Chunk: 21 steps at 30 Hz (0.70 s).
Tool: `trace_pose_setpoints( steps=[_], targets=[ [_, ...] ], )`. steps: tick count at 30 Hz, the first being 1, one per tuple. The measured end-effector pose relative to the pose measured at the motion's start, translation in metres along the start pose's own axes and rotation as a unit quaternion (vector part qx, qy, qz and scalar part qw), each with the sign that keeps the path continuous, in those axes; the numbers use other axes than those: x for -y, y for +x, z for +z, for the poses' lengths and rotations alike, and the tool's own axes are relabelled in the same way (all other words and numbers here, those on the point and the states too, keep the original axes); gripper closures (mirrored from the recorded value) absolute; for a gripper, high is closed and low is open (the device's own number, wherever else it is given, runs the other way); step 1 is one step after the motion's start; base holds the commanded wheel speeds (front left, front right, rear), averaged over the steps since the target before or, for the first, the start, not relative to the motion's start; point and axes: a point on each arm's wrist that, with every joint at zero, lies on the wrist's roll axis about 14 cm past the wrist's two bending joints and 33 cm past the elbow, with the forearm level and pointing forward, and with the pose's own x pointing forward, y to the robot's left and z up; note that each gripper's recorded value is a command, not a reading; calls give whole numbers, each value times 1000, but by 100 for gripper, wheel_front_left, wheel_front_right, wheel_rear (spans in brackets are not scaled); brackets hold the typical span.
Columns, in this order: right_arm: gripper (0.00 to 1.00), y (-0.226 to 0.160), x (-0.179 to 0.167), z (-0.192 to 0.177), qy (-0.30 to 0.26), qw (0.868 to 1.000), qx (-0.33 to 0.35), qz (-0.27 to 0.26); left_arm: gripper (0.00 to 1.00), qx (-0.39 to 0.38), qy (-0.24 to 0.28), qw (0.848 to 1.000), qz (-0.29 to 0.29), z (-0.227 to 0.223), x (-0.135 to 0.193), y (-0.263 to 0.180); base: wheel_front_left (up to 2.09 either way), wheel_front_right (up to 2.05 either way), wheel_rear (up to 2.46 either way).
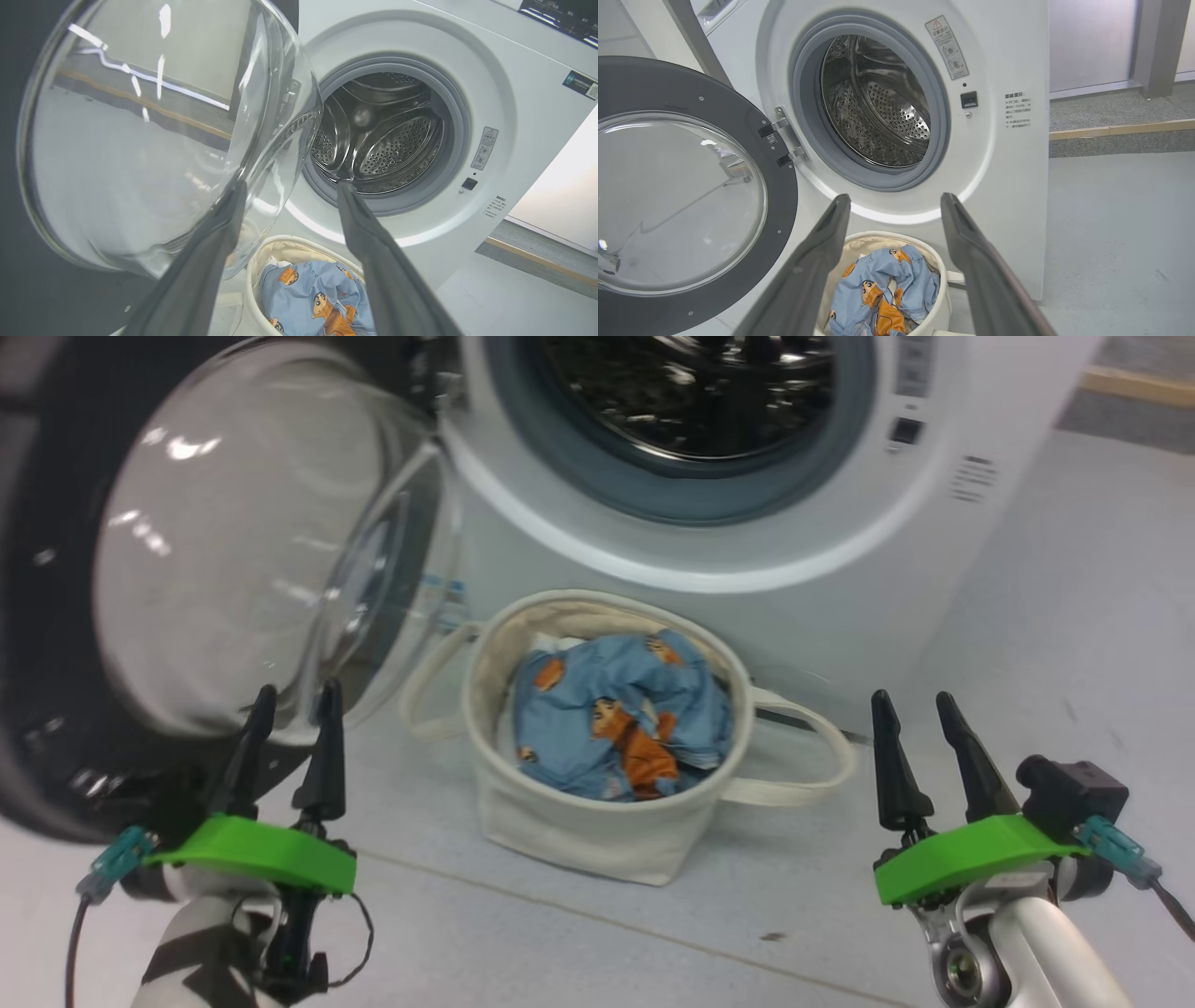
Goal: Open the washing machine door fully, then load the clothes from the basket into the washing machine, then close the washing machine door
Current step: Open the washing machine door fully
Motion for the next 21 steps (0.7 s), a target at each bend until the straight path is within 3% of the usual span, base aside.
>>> trace_pose_setpoints(
  steps=[21],
  targets=[
    [0, -69, 75, 42, -38, 990, 45, -126, 0, -52, -30, 995, -85, -52, 65, 20, 0, 0, 0]
  ],
)
